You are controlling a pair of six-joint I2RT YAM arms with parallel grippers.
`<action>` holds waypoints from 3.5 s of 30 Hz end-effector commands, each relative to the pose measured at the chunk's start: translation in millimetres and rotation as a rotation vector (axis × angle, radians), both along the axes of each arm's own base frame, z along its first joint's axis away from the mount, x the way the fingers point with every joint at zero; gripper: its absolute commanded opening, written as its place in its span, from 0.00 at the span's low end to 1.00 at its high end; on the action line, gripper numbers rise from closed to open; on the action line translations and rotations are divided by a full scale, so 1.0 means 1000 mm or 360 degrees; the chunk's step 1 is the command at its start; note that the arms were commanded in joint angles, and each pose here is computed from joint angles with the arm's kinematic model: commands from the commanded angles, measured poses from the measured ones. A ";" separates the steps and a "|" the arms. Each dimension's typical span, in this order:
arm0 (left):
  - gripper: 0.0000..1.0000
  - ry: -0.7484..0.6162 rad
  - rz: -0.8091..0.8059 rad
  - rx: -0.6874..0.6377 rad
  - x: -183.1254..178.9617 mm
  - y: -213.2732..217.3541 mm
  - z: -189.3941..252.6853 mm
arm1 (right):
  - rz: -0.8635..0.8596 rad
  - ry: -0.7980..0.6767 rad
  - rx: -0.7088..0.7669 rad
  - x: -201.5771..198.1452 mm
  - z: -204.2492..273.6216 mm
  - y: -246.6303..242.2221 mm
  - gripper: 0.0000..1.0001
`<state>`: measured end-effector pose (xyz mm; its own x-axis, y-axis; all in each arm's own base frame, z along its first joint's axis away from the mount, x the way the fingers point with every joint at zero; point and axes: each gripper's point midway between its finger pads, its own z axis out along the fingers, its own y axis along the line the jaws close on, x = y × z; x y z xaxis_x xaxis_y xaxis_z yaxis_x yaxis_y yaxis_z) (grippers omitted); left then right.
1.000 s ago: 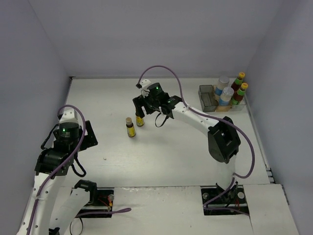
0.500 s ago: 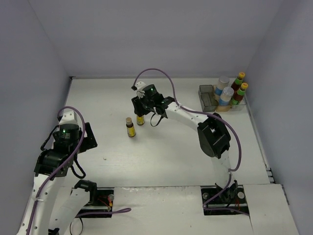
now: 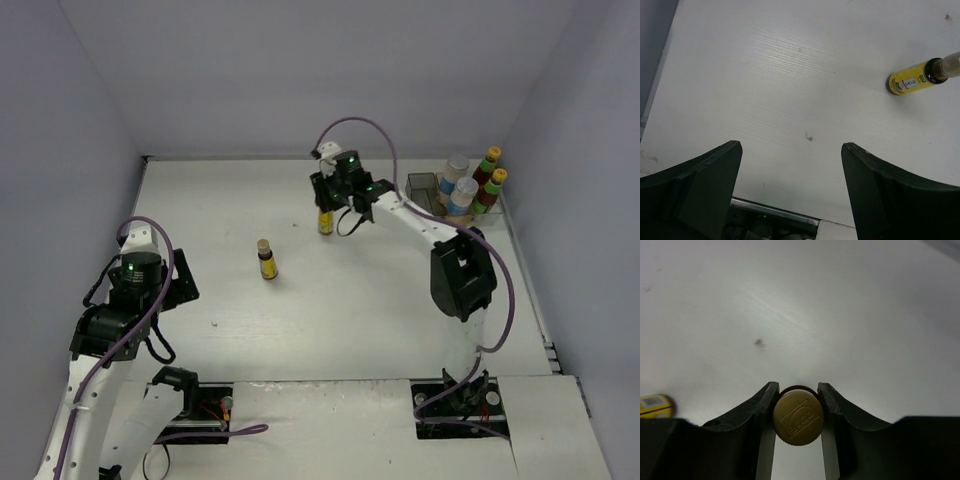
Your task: Organize the condiment bottles
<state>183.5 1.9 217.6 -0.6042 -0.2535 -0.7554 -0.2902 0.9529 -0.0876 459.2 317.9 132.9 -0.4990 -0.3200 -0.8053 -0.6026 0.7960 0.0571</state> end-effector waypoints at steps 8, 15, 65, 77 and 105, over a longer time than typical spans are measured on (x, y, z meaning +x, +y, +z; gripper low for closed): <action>0.81 -0.0115 0.0018 -0.0030 0.019 -0.004 0.014 | -0.0678 -0.0646 0.0034 0.084 0.163 -0.209 0.00; 0.81 -0.0120 0.0008 -0.0040 0.025 -0.007 0.015 | -0.0916 -0.0661 0.0025 0.109 0.156 -0.297 0.00; 0.81 -0.0144 -0.0045 -0.0064 0.025 -0.012 0.016 | -0.0418 -0.0667 0.0160 0.023 0.198 -0.181 0.89; 0.81 -0.0134 -0.0043 -0.0093 0.014 -0.014 0.019 | 0.0349 -0.0346 0.0307 -0.100 0.132 0.037 0.91; 0.81 -0.0100 -0.0039 -0.0032 -0.003 -0.007 0.019 | 0.0467 -0.0233 0.0170 -0.116 0.030 0.148 0.64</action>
